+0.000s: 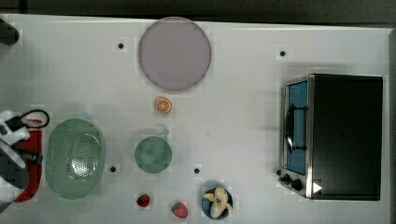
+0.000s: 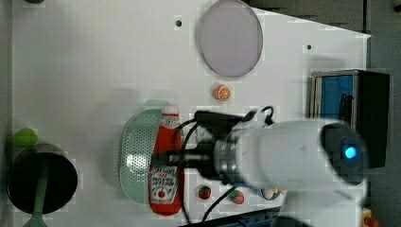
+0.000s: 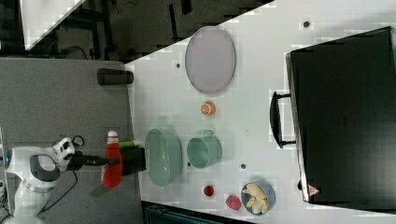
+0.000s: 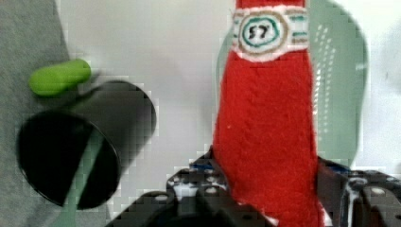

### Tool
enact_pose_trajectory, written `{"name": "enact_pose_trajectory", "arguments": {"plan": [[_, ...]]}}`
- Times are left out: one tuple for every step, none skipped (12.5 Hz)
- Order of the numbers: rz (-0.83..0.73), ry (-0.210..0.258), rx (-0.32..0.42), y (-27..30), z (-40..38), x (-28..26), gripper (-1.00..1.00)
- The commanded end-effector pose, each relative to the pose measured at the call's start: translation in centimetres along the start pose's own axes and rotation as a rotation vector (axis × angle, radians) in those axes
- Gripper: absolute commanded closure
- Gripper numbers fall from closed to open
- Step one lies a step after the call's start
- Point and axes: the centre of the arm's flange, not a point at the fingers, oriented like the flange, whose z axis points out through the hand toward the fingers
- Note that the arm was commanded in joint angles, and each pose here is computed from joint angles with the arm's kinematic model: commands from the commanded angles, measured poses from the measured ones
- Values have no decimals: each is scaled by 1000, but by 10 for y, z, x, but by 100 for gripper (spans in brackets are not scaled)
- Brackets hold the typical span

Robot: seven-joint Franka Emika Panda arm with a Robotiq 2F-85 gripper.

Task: Pick ketchup from strainer and place it on the table

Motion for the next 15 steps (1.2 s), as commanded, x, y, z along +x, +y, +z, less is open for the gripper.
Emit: {"name": "enact_pose_trajectory", "arguments": {"plan": [[48,44,-15,70,-44,69,-13],[56,58,-10,84,-59,82,-13],[68,72,-4,101,-72,95,-13],[78,74,-9,121,-82,107,-13],[90,70,-21,142,-89,117,-13],[103,62,-35,163,-93,125,-13],[122,54,-55,186,-97,133,-13],[136,43,-90,209,-100,138,-13],[143,43,-129,231,-103,144,-13],[134,49,-165,253,-107,150,-13],[98,57,-186,272,-111,156,-13],[56,56,-195,289,-114,162,-13],[33,47,-196,306,-114,166,-13],[28,34,-197,324,-111,169,-13],[27,16,-199,341,-104,171,-13]]}}
